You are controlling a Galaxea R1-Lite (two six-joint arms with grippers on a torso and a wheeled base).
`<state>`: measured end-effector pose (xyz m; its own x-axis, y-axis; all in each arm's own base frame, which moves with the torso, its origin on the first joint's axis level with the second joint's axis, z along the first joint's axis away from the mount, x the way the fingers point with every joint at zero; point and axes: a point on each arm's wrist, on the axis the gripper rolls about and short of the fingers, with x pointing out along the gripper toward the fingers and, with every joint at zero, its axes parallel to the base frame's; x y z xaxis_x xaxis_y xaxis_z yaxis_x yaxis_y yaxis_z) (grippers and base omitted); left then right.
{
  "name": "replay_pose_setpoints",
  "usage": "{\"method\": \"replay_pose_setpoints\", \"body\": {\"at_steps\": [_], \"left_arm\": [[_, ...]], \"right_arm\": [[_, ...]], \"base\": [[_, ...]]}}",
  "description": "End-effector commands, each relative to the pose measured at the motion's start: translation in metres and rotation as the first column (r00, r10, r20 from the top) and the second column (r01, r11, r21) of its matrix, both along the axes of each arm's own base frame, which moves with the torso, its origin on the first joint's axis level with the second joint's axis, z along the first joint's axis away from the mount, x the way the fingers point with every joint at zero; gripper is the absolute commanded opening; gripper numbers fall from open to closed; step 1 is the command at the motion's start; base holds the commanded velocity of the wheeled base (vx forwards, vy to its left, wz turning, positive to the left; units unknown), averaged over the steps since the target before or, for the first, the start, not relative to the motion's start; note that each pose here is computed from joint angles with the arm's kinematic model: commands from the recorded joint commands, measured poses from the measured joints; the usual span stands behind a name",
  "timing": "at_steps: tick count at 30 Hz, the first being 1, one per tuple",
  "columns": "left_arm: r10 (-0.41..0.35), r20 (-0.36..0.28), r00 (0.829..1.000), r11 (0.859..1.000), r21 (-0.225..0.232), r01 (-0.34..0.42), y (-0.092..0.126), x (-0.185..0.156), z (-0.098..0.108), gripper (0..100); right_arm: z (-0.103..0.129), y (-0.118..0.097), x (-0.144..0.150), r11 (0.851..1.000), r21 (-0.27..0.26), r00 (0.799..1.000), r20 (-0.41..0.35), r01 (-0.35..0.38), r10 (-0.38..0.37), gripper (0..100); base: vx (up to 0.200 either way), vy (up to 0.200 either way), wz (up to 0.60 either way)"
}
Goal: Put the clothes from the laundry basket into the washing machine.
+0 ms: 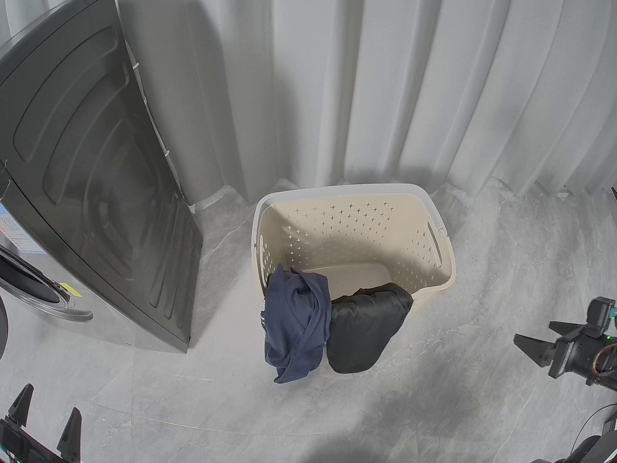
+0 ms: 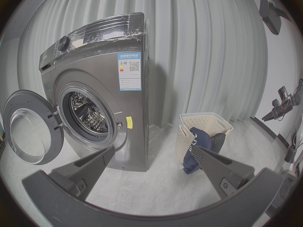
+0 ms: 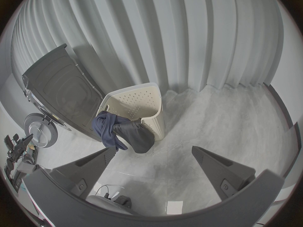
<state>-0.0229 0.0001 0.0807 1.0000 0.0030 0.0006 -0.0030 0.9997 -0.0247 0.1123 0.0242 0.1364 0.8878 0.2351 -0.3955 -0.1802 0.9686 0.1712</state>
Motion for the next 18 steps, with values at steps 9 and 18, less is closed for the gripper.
{"method": "replay_pose_setpoints", "body": {"at_steps": [9,18], "left_arm": [[0.002,-0.005,1.000,1.000,0.000,-0.002,0.000,0.000,-0.005,100],[0.003,-0.004,1.000,1.000,0.000,-0.003,0.000,0.000,-0.005,100]], "right_arm": [[-0.042,0.055,0.066,0.997,0.011,0.974,-0.210,-0.082,0.083,100],[-0.051,0.090,0.105,0.997,-0.041,0.975,-0.217,-0.062,0.052,100]], "base": [[-0.067,0.000,0.00],[0.000,0.000,0.00]]}}
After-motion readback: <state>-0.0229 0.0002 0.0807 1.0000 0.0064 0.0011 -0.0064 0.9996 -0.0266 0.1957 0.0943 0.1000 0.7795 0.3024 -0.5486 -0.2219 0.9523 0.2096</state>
